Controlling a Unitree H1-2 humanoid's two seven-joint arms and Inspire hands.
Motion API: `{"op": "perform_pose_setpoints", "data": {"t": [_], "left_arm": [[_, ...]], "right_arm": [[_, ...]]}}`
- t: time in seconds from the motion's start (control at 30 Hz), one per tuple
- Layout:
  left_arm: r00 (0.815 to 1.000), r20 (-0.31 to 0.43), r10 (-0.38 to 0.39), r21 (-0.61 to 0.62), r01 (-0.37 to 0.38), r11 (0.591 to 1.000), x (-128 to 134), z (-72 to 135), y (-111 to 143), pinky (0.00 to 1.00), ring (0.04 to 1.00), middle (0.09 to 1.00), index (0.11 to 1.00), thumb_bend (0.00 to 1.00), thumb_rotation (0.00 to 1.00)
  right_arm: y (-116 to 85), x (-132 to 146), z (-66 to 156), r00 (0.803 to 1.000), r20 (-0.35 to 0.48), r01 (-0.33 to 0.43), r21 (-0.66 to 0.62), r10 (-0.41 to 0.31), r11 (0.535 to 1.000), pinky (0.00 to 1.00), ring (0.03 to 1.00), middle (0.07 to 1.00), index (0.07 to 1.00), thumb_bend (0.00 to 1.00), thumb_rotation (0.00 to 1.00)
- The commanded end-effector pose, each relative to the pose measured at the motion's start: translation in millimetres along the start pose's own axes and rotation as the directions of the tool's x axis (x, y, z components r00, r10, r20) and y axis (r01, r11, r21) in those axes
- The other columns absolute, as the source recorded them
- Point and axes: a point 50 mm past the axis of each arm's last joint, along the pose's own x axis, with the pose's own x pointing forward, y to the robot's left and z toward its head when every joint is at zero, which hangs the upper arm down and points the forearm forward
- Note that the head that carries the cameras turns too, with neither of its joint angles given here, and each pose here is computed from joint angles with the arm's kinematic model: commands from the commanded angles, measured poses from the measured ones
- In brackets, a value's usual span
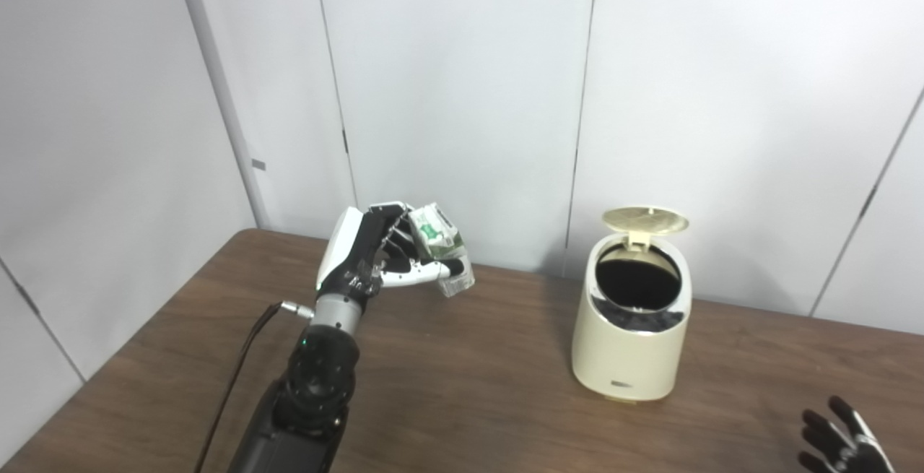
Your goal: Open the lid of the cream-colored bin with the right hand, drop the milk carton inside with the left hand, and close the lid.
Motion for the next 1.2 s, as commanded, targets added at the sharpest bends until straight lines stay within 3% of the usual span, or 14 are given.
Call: {"op": "perform_pose_setpoints", "data": {"t": [0.0, 0.27, 0.67, 0.83, 1.17], "left_arm": [[0.991, 0.13, 0.033, -0.018, -0.031, 0.999, 9.5, 31.0, 8.2, 0.39, 0.419, 0.502, 0.493, 0.5, 0.0], [0.976, 0.219, 0.003, -0.027, 0.003, 1.0, 4.5, 64.0, -12.1, 0.39, 0.425, 0.489, 0.501, 0.5, 0.0], [0.925, 0.379, -0.033, 0.033, 0.022, 0.999, 2.4, 96.7, -32.1, 0.39, 0.439, 0.492, 0.488, 0.5, 0.0], [0.909, 0.414, -0.033, 0.016, 0.029, 0.999, 5.1, 106.4, -44.4, 0.38, 0.435, 0.493, 0.489, 0.5, 0.0], [0.898, 0.437, -0.057, -0.009, 0.068, 0.998, 20.7, 120.7, -73.9, 0.39, 0.432, 0.488, 0.501, 0.5, 0.0]], "right_arm": [[0.7, 8.0, 17.7, 0.997, 0.08, 0.007, -0.005, -0.007, 1.0, 0.85, 0.894, 0.884, 0.959, 0.59, 0.97], [2.3, 10.8, 14.3, 0.995, 0.098, 0.01, -0.027, -0.007, 1.0, 0.85, 0.903, 0.891, 0.97, 0.55, 0.98], [11.4, 9.6, 8.0, 0.995, 0.095, 0.032, -0.067, -0.025, 0.997, 0.82, 0.89, 0.893, 0.962, 0.52, 1.0], [13.4, 10.0, 7.4, 0.996, 0.085, 0.034, -0.061, -0.029, 0.998, 0.82, 0.89, 0.894, 0.966, 0.54, 1.0], [15.3, 10.6, 6.5, 0.996, 0.086, 0.027, -0.039, -0.023, 0.999, 0.83, 0.89, 0.898, 0.962, 0.52, 0.99]]}}
